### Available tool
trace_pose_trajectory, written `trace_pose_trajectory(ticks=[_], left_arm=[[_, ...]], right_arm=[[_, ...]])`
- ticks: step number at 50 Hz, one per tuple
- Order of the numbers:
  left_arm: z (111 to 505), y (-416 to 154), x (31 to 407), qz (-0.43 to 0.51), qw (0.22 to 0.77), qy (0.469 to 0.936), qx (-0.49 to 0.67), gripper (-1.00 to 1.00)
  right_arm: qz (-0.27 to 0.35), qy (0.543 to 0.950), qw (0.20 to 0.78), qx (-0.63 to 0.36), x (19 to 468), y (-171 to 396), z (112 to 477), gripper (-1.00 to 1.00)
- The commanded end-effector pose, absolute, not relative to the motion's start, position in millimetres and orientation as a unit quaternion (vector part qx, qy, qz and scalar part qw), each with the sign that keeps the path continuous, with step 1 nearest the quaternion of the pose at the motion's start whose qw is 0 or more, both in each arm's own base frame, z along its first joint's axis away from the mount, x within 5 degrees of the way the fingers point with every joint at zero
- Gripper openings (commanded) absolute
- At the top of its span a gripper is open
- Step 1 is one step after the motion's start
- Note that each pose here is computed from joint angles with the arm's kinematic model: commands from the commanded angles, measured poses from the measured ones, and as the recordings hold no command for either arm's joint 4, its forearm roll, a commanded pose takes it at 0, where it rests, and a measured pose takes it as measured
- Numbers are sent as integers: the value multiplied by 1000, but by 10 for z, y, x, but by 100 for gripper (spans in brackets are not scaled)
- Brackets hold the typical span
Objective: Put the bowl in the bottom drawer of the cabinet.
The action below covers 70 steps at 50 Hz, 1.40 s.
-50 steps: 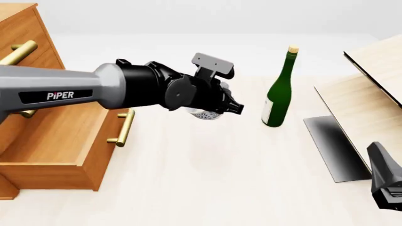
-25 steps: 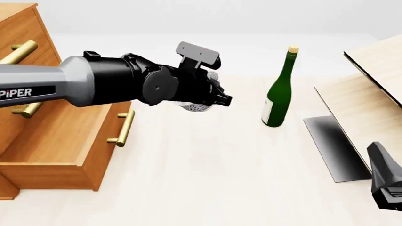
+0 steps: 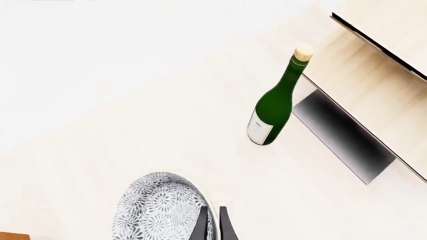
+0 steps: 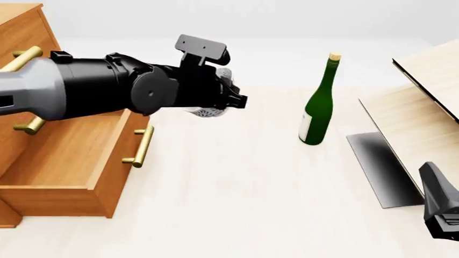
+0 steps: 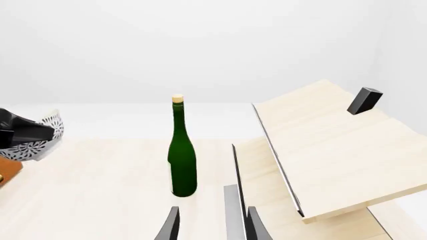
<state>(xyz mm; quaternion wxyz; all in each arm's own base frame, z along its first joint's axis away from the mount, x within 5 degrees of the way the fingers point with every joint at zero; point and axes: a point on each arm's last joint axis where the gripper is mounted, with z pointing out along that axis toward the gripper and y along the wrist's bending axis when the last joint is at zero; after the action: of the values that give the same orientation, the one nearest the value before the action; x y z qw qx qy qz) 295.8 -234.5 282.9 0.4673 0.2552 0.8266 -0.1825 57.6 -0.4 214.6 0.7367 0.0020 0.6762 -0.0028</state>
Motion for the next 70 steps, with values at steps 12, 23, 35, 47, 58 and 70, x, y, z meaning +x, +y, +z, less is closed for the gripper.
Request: trace_pose_trajectory(ticks=[12,23,35,47,58,70], left_arm=[[2996,-2094,3029,-169,485,827,229,-100],[3024,-1922,3105,-160,488,834,203,-100],[3036,-1703,3197,-143,487,843,174,-100],[3060,-1500,3175,-136,501,841,150,-100],[3043,-1389,3141,-134,506,842,134,-100],[3026,-1279,3104,-132,509,843,115,-100]], right_arm=[[-3,676,737,2,576,-4,2146,100],[-3,676,737,2,576,-4,2146,100],[-3,676,737,2,576,-4,2146,100],[-3,676,737,2,576,-4,2146,100],[-3,676,737,2,576,-4,2146,100],[-3,676,737,2,576,-4,2146,100]])
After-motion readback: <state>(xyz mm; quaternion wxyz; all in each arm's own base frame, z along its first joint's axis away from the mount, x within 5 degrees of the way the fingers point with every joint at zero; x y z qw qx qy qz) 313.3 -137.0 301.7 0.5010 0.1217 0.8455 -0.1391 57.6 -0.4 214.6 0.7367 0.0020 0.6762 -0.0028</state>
